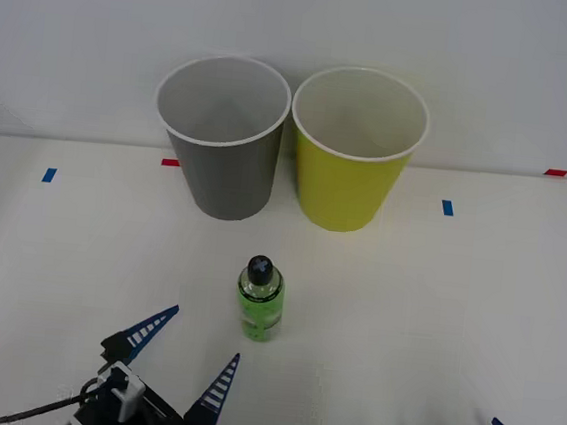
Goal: Put cans in the gray bin and PET bottles in the light green bin.
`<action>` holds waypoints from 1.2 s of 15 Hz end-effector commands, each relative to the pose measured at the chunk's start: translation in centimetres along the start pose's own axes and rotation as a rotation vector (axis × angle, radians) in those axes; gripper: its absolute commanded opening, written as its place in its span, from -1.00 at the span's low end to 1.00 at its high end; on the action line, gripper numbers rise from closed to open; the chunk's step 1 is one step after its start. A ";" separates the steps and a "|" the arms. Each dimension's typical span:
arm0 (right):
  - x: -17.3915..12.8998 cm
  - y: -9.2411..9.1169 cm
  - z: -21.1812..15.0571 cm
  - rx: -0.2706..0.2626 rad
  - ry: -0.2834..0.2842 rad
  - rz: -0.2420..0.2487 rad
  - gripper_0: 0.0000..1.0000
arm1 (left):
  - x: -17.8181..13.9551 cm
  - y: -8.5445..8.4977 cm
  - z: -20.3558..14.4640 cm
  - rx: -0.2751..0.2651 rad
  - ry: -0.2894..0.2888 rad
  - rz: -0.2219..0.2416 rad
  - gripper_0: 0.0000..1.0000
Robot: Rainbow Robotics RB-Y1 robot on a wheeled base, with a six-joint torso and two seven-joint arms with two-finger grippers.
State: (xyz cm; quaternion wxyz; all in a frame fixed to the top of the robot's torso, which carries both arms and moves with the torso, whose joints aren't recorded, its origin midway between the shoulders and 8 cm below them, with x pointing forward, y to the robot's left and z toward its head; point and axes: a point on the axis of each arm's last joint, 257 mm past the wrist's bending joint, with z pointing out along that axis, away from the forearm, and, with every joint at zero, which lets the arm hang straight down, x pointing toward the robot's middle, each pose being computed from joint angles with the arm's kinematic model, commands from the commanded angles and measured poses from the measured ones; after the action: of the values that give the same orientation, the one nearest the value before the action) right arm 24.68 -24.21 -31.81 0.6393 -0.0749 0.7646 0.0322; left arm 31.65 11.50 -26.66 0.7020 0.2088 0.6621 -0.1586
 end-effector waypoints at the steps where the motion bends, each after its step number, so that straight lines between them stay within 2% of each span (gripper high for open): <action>1: 0.0 0.0 0.0 0.000 0.000 0.000 1.00 | -0.9 -0.8 2.2 0.034 -0.017 -0.017 1.00; 7: 0.0 0.0 0.0 0.000 0.000 0.000 1.00 | -1.3 -3.2 3.6 0.093 -0.030 -0.055 1.00; 13: 0.0 0.0 0.0 0.000 0.000 0.000 1.00 | -1.7 -2.9 5.4 0.091 -0.052 -0.063 1.00; 16: 0.0 0.0 0.0 0.000 0.000 0.000 1.00 | -2.7 -2.8 6.8 0.074 -0.080 -0.091 1.00; 18: 0.0 0.0 0.0 0.000 0.000 0.000 1.00 | -2.5 -2.6 7.3 0.073 -0.065 -0.090 1.00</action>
State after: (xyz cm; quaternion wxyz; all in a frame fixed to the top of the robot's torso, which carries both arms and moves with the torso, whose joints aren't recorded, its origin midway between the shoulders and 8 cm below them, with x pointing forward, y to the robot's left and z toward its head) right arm 24.68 -24.21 -31.81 0.6393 -0.0749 0.7646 0.0322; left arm 36.16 5.49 -24.01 0.7095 0.1985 0.6385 -0.2226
